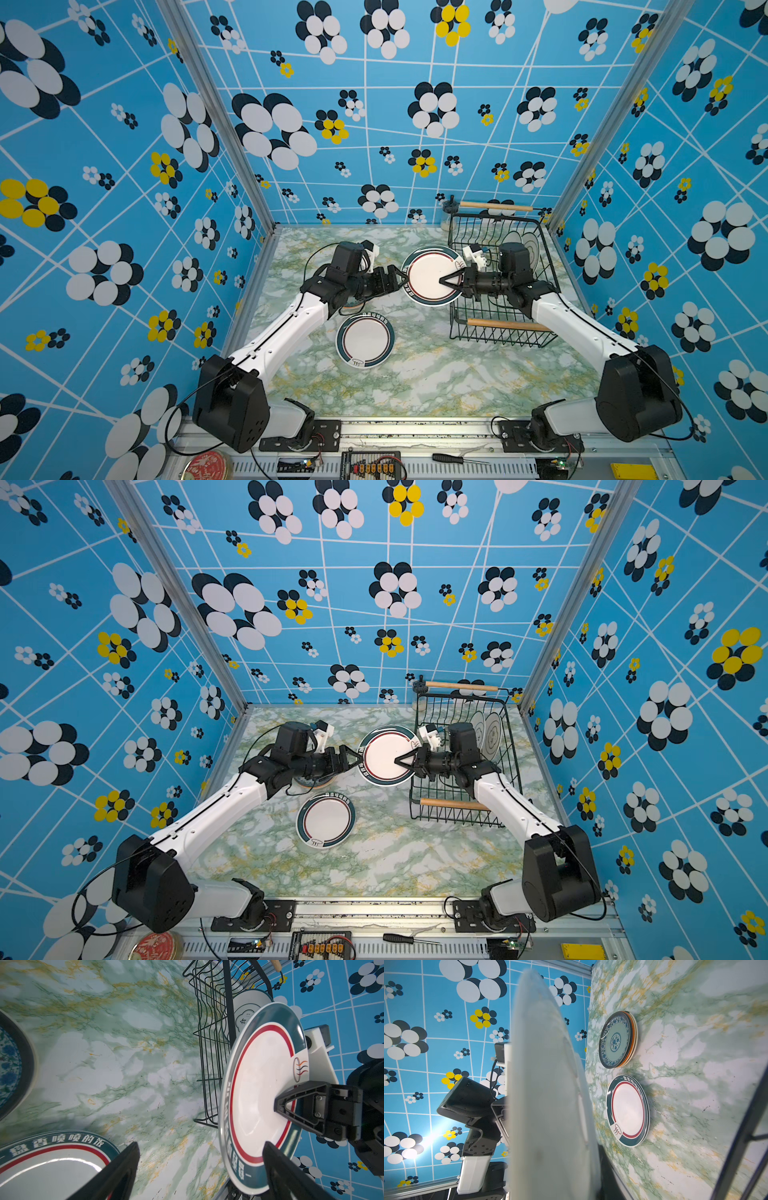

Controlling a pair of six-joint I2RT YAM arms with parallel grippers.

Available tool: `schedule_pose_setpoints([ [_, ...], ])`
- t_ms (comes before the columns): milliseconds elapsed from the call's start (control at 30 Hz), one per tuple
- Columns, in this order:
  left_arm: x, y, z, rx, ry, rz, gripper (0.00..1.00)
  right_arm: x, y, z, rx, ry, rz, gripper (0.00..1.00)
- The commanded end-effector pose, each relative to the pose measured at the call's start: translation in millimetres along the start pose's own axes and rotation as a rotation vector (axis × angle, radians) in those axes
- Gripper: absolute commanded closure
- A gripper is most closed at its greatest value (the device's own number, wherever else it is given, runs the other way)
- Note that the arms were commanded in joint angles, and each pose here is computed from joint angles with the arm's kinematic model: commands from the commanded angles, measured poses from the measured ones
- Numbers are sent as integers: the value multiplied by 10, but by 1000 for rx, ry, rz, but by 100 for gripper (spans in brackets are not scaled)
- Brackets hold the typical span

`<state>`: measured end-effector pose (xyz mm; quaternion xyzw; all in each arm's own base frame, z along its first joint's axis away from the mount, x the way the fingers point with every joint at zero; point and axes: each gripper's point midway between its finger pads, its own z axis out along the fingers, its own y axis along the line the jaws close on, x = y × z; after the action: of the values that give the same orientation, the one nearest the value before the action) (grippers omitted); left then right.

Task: Unload the plates from the dish rack
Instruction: Place the plate among the plates.

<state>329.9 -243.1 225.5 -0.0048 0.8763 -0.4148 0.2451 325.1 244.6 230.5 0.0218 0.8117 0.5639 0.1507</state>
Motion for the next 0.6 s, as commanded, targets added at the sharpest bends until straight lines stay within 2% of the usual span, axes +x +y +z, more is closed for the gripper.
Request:
schedule_pose_setpoints([
  [0, -91, -177, 43, 65, -11, 22, 11, 35, 167, 78, -72, 37, -60, 89],
  [167, -90, -218, 129, 110, 6, 9, 21, 72, 185, 143, -92, 60, -62, 89],
  [367, -73, -308, 184, 158, 24, 4, 43, 96, 182, 218, -114, 81, -53, 88],
  [533, -28, -353, 182, 176, 39, 8, 56, 120, 183, 271, -128, 100, -55, 87],
  [567, -20, -355, 184, 178, 41, 8, 62, 118, 183, 282, -129, 102, -54, 86],
])
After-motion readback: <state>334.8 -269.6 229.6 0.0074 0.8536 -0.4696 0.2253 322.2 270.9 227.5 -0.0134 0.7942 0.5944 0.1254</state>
